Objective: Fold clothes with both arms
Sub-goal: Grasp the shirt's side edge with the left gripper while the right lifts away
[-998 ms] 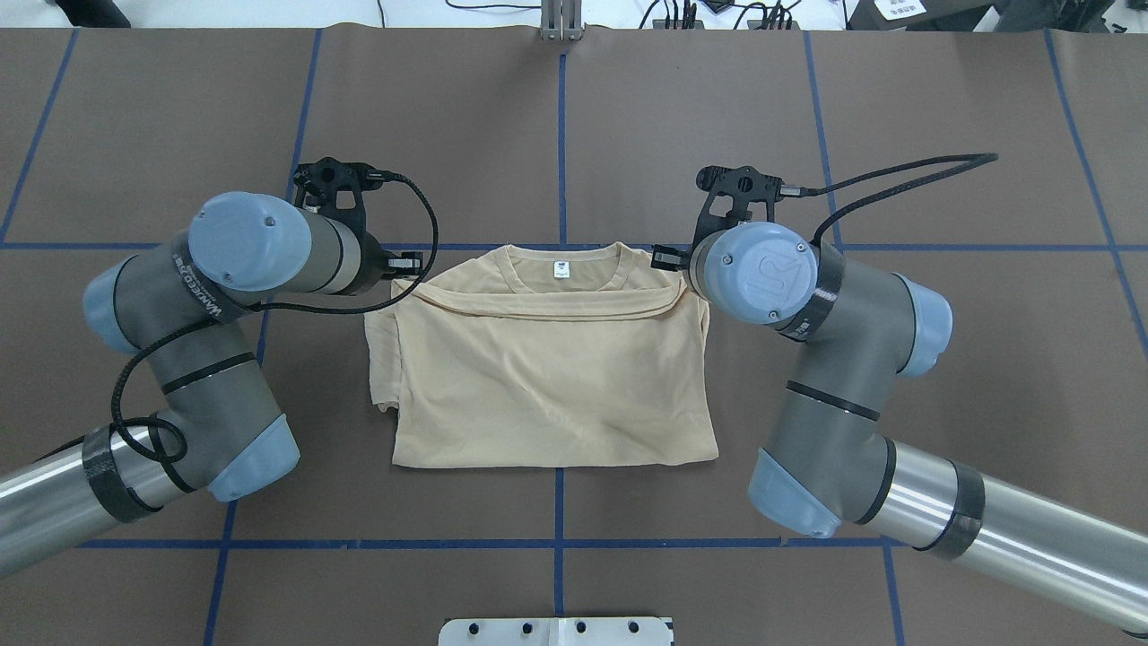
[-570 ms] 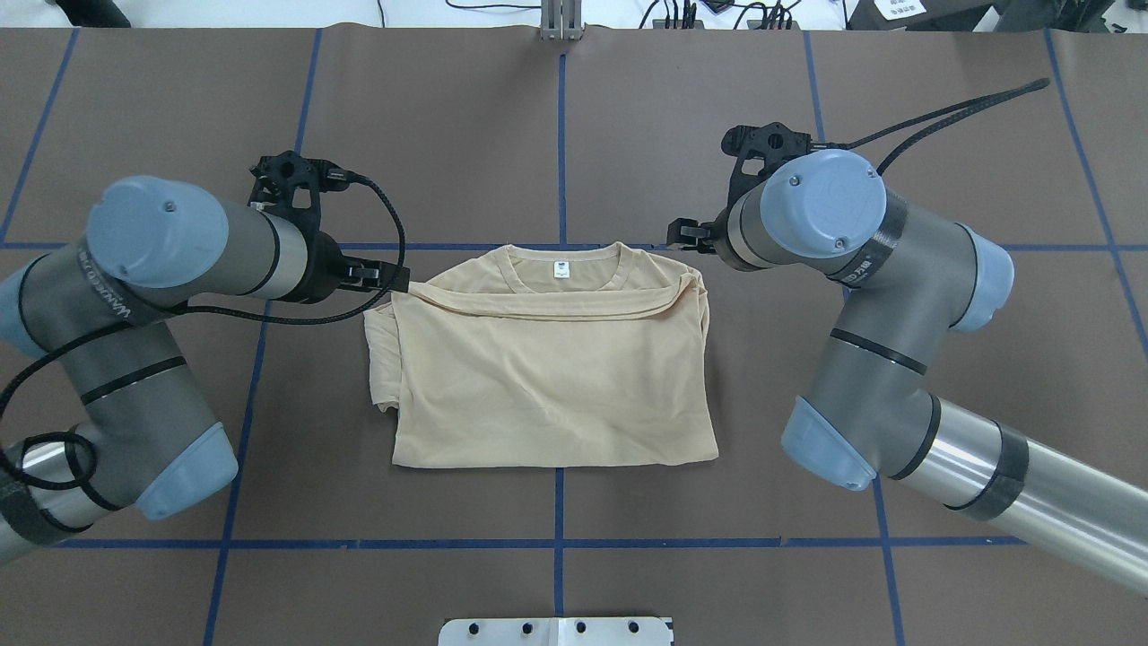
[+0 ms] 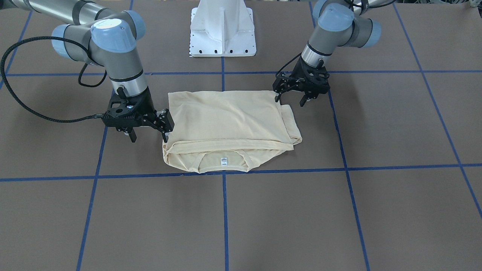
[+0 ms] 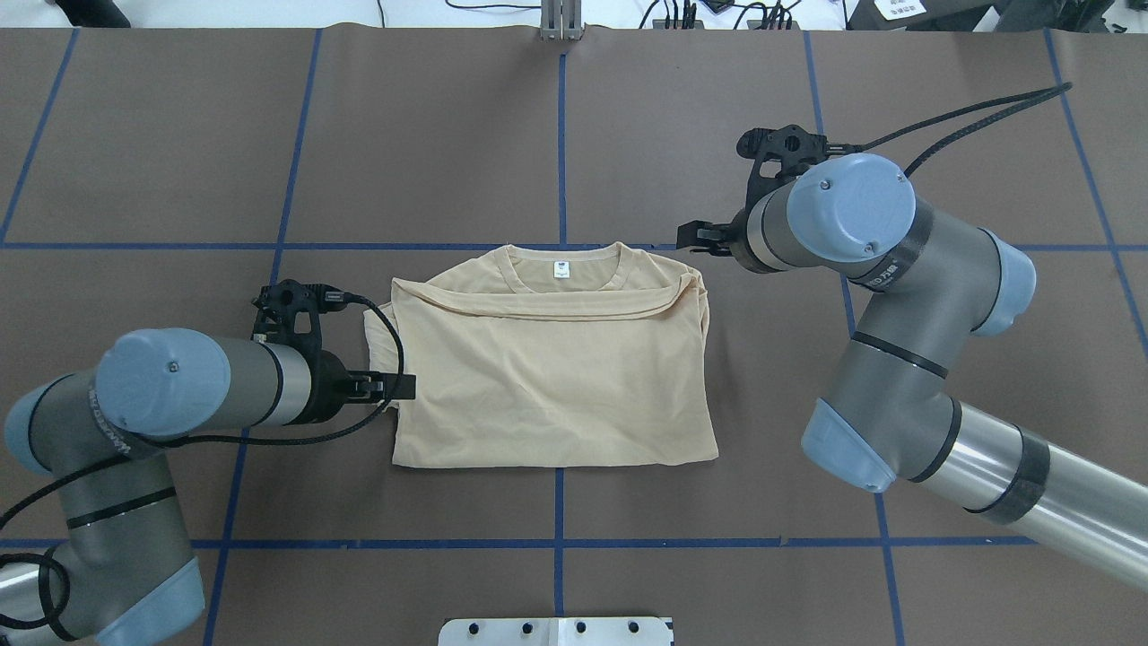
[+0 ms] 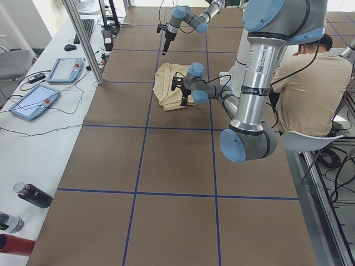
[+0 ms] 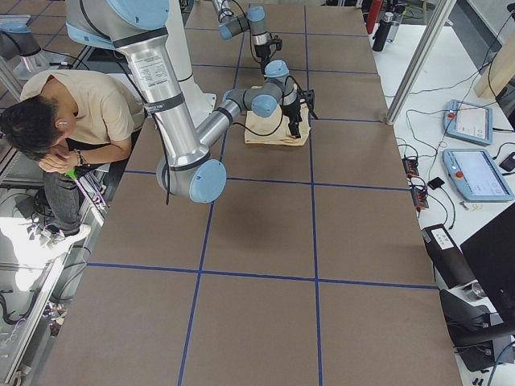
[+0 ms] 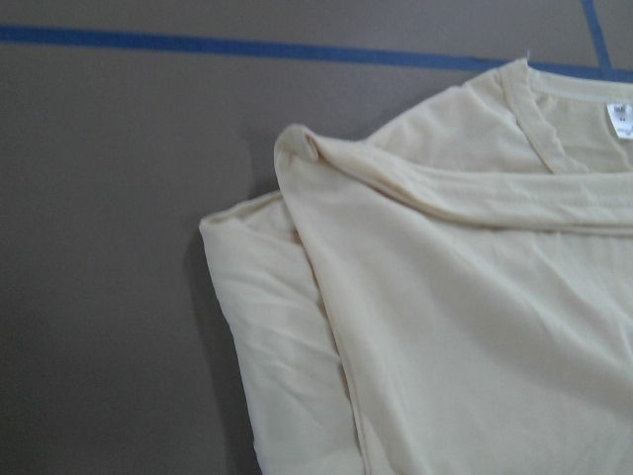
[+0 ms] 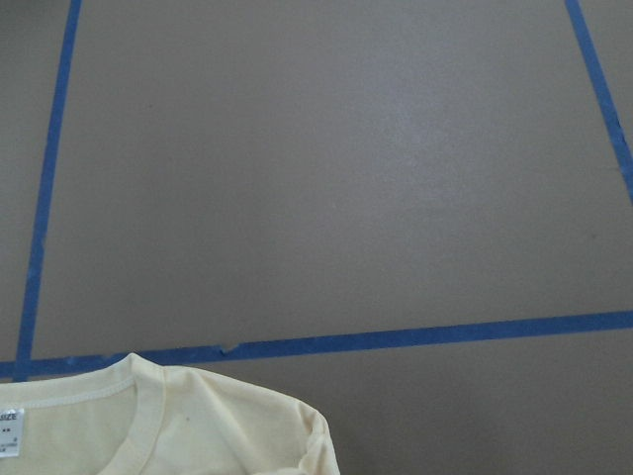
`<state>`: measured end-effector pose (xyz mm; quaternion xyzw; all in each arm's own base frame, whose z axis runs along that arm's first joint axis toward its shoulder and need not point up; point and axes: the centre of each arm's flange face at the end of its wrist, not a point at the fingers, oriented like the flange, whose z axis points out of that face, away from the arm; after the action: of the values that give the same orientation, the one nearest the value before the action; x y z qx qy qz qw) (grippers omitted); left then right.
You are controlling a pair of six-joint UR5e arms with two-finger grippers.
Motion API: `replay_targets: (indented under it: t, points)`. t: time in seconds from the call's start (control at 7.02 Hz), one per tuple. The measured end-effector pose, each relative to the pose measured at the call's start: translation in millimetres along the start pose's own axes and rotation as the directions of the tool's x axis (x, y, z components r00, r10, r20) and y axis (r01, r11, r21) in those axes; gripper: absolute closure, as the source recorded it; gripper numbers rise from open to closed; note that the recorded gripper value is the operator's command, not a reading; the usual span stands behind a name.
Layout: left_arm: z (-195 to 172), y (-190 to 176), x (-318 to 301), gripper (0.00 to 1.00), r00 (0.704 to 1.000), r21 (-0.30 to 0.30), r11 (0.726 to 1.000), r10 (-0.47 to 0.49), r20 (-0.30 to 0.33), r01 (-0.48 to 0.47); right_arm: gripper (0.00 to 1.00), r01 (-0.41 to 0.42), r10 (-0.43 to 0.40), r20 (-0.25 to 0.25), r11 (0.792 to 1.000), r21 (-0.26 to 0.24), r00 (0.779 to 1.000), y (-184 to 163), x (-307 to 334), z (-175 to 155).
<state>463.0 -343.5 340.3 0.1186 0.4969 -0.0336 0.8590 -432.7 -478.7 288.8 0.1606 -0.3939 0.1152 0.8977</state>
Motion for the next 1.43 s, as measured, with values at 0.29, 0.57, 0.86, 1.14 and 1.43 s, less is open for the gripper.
replay_targets:
  t: [0.29,0.57,0.86,1.14,1.43]
  points:
    - [11.8,34.8,11.6,0.34,0.999,-0.032,0.999,-0.034,-0.004,0.034,0.00,0.000,0.000,0.001,1.000,0.002,1.000,0.3,0.1,-0.3]
    - [17.4,52.0,18.7,0.38,0.999,-0.055,0.997,-0.046,-0.007,0.046,0.00,0.000,0.000,0.001,1.000,0.002,1.000,0.4,0.3,-0.5]
    - [21.3,57.1,19.9,0.54,0.999,-0.064,0.997,-0.048,-0.004,0.048,0.00,-0.001,0.001,0.005,1.000,0.004,1.000,0.4,-0.4,-2.5]
    - [22.5,59.6,20.8,0.97,0.999,-0.069,0.997,-0.048,-0.004,0.047,0.00,-0.003,0.003,0.006,1.000,0.005,1.000,0.4,-0.5,-3.4]
    - [22.5,59.9,20.7,1.00,0.999,-0.068,0.996,-0.051,-0.004,0.051,0.00,-0.003,0.003,0.005,1.000,0.005,1.000,0.5,0.0,-3.1]
